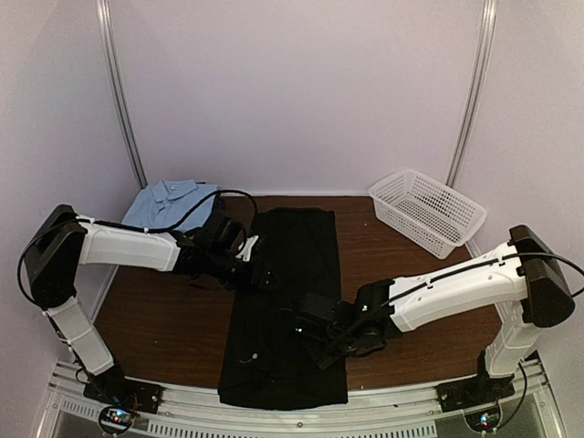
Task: Fold and stack the long sleeve shirts
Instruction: Adjust the sleeve of the rectangle-folded shirt.
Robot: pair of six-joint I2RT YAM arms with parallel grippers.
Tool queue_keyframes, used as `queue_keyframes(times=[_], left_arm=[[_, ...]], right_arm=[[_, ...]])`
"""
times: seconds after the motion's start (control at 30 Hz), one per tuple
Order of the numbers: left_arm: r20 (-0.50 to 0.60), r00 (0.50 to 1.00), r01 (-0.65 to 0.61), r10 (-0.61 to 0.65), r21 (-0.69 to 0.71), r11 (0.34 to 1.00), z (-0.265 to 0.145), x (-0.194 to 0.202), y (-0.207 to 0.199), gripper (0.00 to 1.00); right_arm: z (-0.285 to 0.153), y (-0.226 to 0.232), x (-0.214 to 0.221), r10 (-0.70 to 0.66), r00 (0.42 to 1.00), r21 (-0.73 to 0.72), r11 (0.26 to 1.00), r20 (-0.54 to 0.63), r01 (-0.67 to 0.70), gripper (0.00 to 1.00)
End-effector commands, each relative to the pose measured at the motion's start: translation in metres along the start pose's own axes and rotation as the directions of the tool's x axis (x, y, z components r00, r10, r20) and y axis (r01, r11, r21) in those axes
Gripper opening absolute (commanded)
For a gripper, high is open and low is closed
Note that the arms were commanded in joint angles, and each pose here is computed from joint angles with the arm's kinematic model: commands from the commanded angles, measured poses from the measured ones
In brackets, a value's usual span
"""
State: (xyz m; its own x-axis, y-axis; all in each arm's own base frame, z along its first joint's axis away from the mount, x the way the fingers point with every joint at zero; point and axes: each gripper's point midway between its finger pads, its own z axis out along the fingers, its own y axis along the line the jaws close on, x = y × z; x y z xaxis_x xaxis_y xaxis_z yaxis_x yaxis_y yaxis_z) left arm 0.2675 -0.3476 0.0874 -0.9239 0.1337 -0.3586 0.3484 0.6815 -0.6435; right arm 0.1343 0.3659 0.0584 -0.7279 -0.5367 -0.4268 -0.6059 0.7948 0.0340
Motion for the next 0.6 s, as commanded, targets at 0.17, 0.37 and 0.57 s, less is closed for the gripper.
queue_keyframes(times=[0.17, 0.37, 0.57], left_arm=[[0.091, 0.996, 0.025, -0.024, -0.001, 1.0, -0.006, -0.023, 0.009, 0.56], [0.122, 0.992, 0.028, -0.025, -0.021, 0.999, -0.002, -0.035, 0.013, 0.55], [0.148, 0.988, 0.04, -0.033, -0.042, 0.998, -0.003, -0.043, 0.02, 0.53]], right_arm=[[0.006, 0.037, 0.013, -0.03, 0.997, -0.117, 0.993, -0.073, 0.021, 0.0], [0.009, 0.047, 0.01, -0.023, 0.997, -0.149, 0.989, -0.078, 0.011, 0.0], [0.012, 0.054, 0.006, -0.011, 0.997, -0.171, 0.985, -0.073, -0.002, 0.0]])
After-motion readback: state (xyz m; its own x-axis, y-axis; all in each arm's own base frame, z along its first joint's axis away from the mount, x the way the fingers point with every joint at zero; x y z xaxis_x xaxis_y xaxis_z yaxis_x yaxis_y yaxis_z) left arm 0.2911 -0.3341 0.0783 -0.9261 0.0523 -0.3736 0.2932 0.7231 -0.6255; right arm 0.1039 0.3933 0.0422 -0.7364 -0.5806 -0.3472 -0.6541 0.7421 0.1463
